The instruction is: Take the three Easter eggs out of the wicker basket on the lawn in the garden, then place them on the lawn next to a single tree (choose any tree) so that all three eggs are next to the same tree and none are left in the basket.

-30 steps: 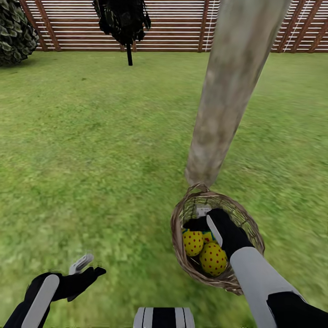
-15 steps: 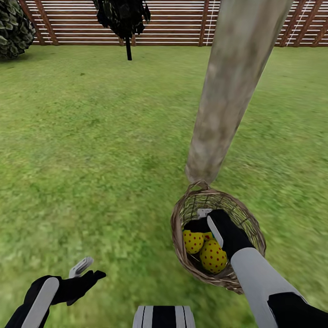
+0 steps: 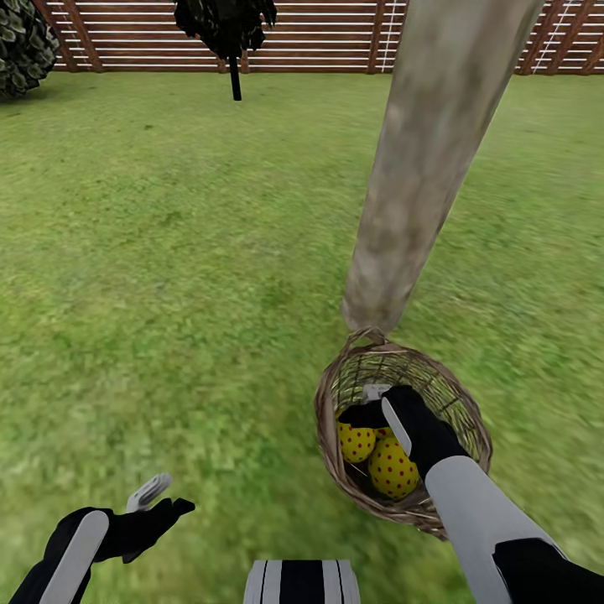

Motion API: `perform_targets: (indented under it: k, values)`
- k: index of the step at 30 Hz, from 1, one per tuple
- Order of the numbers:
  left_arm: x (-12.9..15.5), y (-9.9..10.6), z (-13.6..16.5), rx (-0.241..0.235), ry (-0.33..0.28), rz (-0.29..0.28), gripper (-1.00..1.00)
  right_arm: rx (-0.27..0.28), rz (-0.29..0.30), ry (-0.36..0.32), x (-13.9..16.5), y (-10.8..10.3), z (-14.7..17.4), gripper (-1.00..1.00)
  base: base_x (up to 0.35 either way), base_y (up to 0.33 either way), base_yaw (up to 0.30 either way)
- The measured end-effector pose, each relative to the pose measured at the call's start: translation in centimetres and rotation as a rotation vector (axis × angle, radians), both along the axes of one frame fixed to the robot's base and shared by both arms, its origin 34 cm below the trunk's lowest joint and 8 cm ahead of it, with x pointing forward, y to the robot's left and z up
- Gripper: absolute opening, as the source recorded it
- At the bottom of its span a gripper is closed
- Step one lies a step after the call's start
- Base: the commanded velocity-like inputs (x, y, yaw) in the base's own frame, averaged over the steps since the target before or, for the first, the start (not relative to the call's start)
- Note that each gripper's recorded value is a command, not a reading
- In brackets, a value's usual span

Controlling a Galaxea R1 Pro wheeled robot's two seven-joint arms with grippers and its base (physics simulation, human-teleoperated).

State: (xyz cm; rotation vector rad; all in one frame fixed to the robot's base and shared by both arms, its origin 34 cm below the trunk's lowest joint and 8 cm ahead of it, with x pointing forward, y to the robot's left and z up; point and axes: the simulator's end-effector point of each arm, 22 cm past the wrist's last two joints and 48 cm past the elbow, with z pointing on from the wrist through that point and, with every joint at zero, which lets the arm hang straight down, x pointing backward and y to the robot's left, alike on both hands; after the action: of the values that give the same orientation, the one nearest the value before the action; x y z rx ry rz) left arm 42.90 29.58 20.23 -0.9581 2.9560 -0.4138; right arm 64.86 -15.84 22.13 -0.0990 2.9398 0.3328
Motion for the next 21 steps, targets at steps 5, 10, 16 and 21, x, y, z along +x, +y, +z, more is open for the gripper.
perform_targets:
  k: [5,10,16,21]
  values:
    - [-0.5,0.0,-0.6,0.000,0.016,0.000,1.00,0.000,-0.001,0.016,-0.5,0.0,-1.0,1.00,0.000,0.000,0.000]
    - [-0.5,0.0,-0.6,-0.002,0.015,0.001,1.00,0.000,-0.002,0.017,-0.5,-0.1,-1.0,1.00,0.000,0.000,0.000]
    - [-0.6,-0.1,-0.7,-0.004,0.018,0.001,1.00,0.002,0.002,0.020,-0.6,0.0,-1.2,-1.00,0.000,0.000,0.000]
    - [-0.6,0.0,-0.8,0.000,0.021,-0.001,1.00,0.005,0.001,0.021,-0.6,0.0,-1.2,-1.00,0.000,0.000,0.000]
